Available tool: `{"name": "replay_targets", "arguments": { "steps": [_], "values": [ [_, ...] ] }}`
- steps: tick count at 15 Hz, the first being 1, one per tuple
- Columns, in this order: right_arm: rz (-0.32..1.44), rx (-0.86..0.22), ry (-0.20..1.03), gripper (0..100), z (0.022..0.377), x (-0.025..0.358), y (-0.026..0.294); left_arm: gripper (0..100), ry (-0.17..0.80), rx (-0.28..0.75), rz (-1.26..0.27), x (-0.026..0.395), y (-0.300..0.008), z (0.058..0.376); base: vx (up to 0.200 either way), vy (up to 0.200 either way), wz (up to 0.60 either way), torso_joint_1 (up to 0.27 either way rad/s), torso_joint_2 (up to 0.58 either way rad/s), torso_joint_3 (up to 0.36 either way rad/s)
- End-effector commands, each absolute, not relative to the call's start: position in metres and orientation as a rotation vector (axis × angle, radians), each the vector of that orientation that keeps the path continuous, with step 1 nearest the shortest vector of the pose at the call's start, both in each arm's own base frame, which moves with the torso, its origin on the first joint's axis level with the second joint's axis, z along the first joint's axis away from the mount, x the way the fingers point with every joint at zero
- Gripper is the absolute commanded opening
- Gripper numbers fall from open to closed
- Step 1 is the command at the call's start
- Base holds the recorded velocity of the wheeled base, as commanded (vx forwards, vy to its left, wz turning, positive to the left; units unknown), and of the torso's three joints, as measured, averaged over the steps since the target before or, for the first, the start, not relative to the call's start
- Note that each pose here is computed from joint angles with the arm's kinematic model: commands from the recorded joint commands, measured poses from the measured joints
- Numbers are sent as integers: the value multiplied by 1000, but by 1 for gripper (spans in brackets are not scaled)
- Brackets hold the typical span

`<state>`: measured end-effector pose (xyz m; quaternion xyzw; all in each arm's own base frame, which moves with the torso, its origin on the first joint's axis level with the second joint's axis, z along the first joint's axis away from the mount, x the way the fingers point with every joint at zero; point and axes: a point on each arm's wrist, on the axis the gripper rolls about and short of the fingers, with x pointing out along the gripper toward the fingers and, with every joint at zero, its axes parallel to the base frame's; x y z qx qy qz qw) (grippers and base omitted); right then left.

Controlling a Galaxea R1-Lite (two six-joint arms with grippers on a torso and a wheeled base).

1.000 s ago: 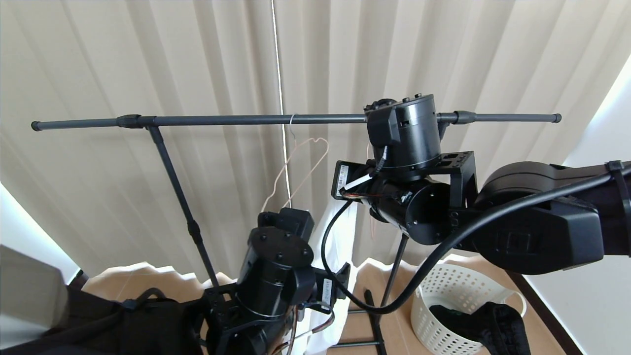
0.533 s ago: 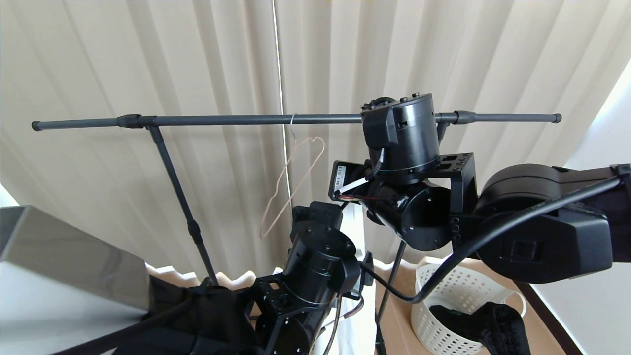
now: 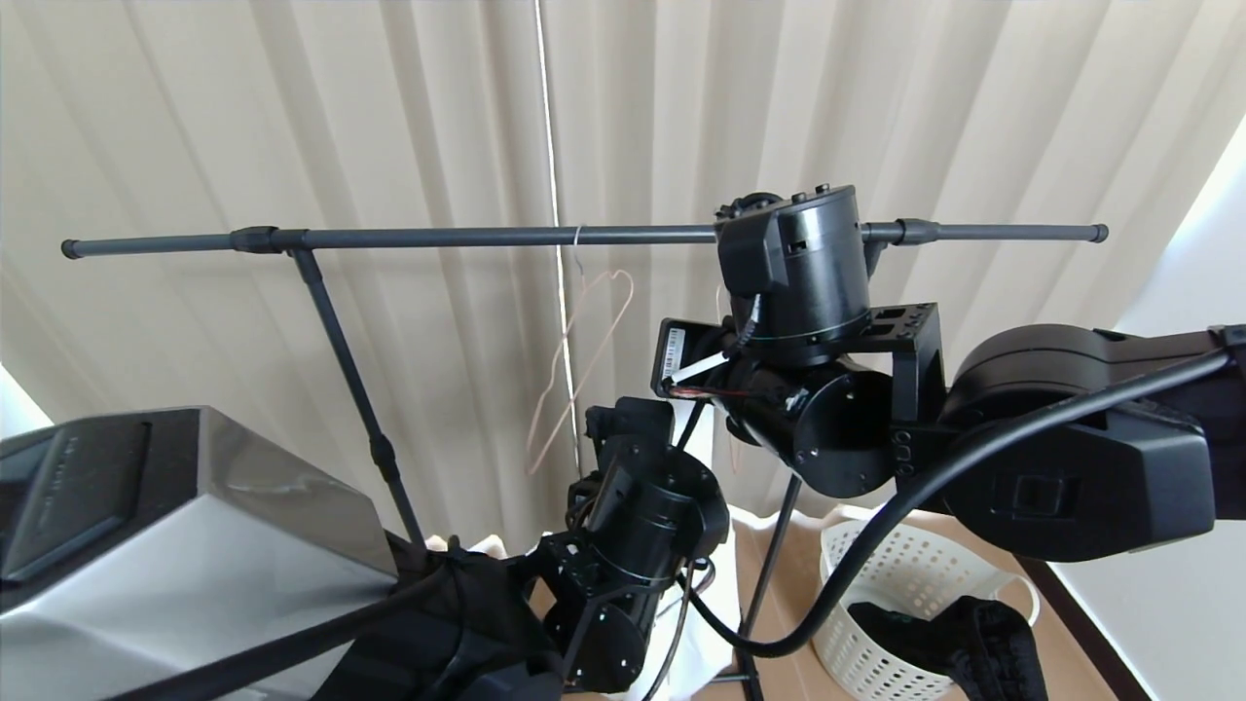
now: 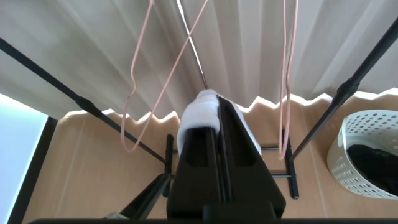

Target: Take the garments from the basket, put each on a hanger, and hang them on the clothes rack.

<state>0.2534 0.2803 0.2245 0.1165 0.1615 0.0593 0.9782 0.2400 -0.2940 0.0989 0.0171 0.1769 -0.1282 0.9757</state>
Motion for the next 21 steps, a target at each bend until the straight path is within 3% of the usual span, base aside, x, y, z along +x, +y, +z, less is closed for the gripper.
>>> {"name": "replay_targets", "arguments": {
  "steps": [1,9,12,18,21],
  "values": [
    [120,238,322,0,226,253,280,100,351,24,-228,245,-282,104,0,0,0,0,0,0],
    [114,243,314,0,229,251,278,100,330,13,-136,247,-250,119,0,0,0,0,0,0],
    [112,238,317,0,227,252,278,100,310,17,-145,247,-252,125,0,0,0,0,0,0],
    [109,229,325,0,223,252,279,100,172,30,-184,257,-268,149,0,0,0,0,0,0],
    [109,233,322,0,225,251,278,100,176,36,-182,259,-270,146,0,0,0,0,0,0]
  ]
}}
